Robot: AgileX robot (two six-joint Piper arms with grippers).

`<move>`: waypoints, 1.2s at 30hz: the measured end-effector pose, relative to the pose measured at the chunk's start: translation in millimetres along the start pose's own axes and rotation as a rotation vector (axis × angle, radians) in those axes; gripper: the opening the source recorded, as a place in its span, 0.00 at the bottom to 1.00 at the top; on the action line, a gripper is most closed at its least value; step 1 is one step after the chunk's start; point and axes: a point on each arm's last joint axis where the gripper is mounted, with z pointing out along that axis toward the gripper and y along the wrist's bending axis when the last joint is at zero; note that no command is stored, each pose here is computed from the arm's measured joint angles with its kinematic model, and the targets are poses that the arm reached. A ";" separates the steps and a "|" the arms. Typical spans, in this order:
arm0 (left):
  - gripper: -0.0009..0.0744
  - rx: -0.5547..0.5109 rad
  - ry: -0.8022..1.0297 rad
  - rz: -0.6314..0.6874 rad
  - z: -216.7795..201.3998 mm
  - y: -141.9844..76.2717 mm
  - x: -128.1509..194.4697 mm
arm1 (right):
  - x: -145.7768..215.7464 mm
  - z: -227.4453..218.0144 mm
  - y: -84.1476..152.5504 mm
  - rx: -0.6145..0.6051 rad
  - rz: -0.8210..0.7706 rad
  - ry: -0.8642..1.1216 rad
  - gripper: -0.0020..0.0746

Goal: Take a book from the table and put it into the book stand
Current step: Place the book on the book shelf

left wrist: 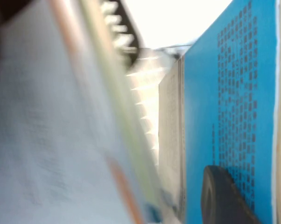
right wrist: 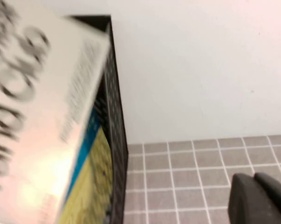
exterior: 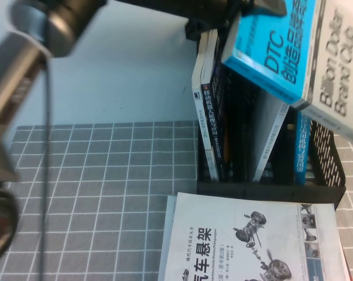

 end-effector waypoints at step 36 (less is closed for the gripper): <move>0.26 -0.431 -0.193 0.294 4.8 -55.1 14.3 | 7.9 -2.7 20.0 -0.219 0.114 0.100 0.02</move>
